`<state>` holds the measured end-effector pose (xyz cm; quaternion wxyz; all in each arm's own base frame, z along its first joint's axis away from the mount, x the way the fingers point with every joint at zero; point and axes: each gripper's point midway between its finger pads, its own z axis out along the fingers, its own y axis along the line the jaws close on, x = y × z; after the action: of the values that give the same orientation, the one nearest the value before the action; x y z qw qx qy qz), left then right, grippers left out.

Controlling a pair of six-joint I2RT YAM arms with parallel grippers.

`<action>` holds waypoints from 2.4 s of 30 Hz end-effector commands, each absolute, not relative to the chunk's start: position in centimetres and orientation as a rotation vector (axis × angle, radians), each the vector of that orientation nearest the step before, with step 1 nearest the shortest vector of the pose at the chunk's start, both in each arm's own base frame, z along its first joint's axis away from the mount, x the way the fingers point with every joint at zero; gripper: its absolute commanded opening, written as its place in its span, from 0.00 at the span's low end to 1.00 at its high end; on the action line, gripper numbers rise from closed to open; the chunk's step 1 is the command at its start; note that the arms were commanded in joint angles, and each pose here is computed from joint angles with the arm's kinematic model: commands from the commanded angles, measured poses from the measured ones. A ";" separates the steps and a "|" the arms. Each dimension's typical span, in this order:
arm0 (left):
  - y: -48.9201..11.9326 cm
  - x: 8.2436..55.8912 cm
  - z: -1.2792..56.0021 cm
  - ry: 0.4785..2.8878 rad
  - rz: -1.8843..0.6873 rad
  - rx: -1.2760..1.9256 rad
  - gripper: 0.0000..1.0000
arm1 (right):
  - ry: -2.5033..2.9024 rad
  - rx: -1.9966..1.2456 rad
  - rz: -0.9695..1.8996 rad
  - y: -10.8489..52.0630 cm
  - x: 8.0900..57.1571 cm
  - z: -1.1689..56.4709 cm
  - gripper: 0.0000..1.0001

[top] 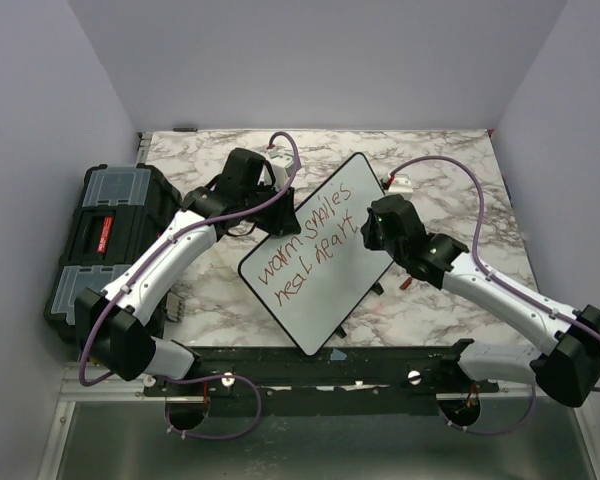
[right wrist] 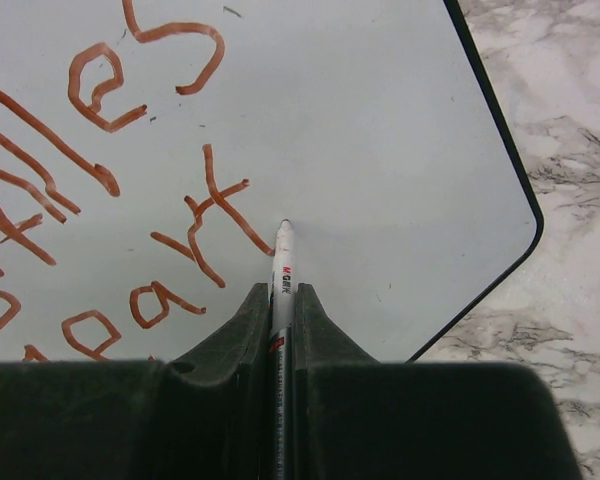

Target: Write a sentence on the whiteboard

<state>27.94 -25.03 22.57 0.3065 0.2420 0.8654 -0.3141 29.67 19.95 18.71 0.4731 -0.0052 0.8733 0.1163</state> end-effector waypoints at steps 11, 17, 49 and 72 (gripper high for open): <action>-24.5 28.6 21.8 2.265 -0.722 0.710 0.00 | 2.018 0.006 0.207 18.0 30.5 24.0 0.01; -24.7 28.9 21.6 2.266 -0.724 0.716 0.00 | 1.957 0.048 0.265 17.7 30.4 25.4 0.01; -25.7 29.8 20.6 2.298 -0.752 0.736 0.00 | 1.892 0.062 0.370 17.9 29.8 26.8 0.01; -25.9 29.3 21.3 2.279 -0.775 0.732 0.00 | 1.982 0.070 0.412 17.2 34.8 22.5 0.01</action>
<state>29.54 -26.33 22.38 0.3071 0.2468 0.8619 -0.3193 34.12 16.41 22.01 0.5241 0.0411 0.8367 0.1534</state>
